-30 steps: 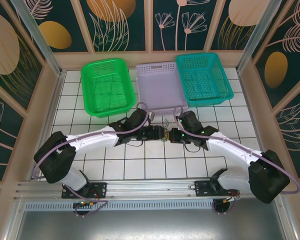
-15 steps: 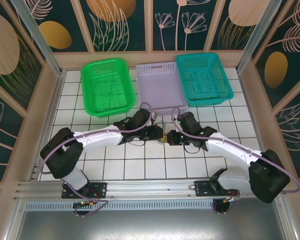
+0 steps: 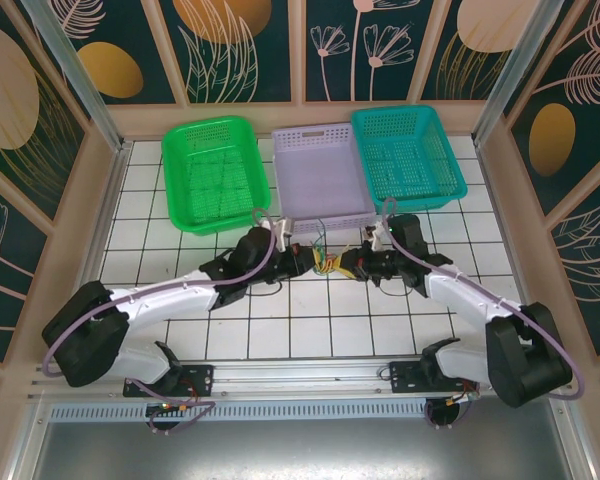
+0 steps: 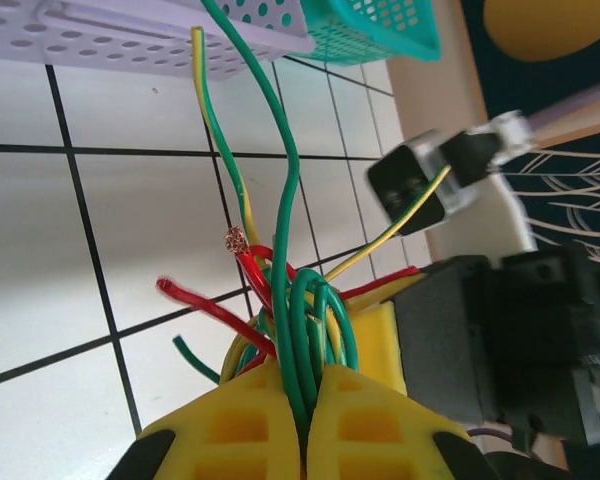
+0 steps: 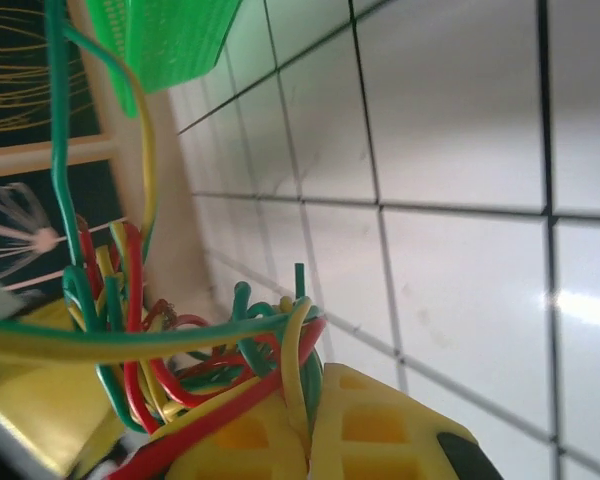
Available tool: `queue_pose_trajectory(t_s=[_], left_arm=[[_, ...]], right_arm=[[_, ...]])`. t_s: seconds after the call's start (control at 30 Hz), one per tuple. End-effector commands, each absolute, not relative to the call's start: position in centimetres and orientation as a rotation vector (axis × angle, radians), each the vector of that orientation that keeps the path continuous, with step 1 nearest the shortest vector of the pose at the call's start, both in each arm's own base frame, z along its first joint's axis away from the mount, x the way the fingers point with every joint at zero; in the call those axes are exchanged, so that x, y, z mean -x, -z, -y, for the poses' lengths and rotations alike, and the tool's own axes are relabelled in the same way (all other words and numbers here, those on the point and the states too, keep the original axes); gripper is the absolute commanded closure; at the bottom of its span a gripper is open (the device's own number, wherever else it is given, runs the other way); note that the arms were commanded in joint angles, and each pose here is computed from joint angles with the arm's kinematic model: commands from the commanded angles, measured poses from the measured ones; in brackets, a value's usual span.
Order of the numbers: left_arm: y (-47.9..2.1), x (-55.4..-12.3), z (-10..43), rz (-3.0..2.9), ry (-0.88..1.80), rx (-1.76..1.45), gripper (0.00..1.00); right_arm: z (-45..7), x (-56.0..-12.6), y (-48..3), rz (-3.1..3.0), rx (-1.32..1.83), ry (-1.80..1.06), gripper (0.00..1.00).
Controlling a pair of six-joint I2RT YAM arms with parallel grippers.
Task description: Untangle the cables
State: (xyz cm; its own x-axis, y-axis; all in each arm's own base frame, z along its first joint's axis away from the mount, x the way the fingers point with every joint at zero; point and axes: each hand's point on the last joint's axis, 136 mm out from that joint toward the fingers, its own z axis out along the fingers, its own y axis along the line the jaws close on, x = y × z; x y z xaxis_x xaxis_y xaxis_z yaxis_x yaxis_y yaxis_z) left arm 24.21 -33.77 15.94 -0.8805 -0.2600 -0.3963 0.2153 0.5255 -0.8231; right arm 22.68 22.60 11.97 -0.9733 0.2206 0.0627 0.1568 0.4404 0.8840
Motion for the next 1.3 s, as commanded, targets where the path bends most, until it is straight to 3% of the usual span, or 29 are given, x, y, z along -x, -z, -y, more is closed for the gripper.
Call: queue_pose_trajectory(t_s=[0.0, 0.23, 0.37, 0.4, 0.47, 0.57, 0.7, 1.03, 1.27], left_arm=[[-21.9, -25.4, 32.4, -2.013, 1.511, 0.114, 1.0], [-24.0, -24.8, 31.5, -1.873, 1.604, 0.117, 1.0], [-22.0, -25.0, 32.3, -1.999, 1.539, 0.099, 1.0], [-21.5, -25.0, 32.4, -2.031, 1.521, 0.094, 1.0], [-20.6, -25.1, 32.8, -2.09, 1.488, 0.074, 1.0], [-20.1, -25.0, 33.1, -2.128, 1.458, 0.043, 1.0], [-20.2, -25.2, 33.5, -2.134, 1.463, 0.036, 1.0], [-20.8, -25.5, 34.5, -2.123, 1.497, 0.012, 1.0], [-20.8, -26.0, 34.8, -2.113, 1.49, 0.011, 1.0]], right_arm=[[-20.2, -22.7, -7.9, -2.726, -0.935, -1.596, 1.0], [-20.9, -22.0, -8.2, -2.792, -1.115, -1.683, 1.0], [-19.9, -25.4, -11.8, -2.718, -0.729, -1.402, 1.0], [-19.3, -26.0, -12.9, -2.696, -0.632, -1.279, 0.97], [-18.4, -27.0, -15.4, -2.619, -0.458, -1.053, 0.77], [-17.6, -27.4, -18.7, -2.482, -0.344, -0.973, 0.57], [-17.9, -27.0, -20.0, -2.437, -0.257, -0.961, 0.43], [-22.3, -27.7, -19.3, -2.378, -0.725, -1.458, 0.35], [-25.1, -27.1, -17.6, -2.468, -0.909, -1.553, 0.36]])
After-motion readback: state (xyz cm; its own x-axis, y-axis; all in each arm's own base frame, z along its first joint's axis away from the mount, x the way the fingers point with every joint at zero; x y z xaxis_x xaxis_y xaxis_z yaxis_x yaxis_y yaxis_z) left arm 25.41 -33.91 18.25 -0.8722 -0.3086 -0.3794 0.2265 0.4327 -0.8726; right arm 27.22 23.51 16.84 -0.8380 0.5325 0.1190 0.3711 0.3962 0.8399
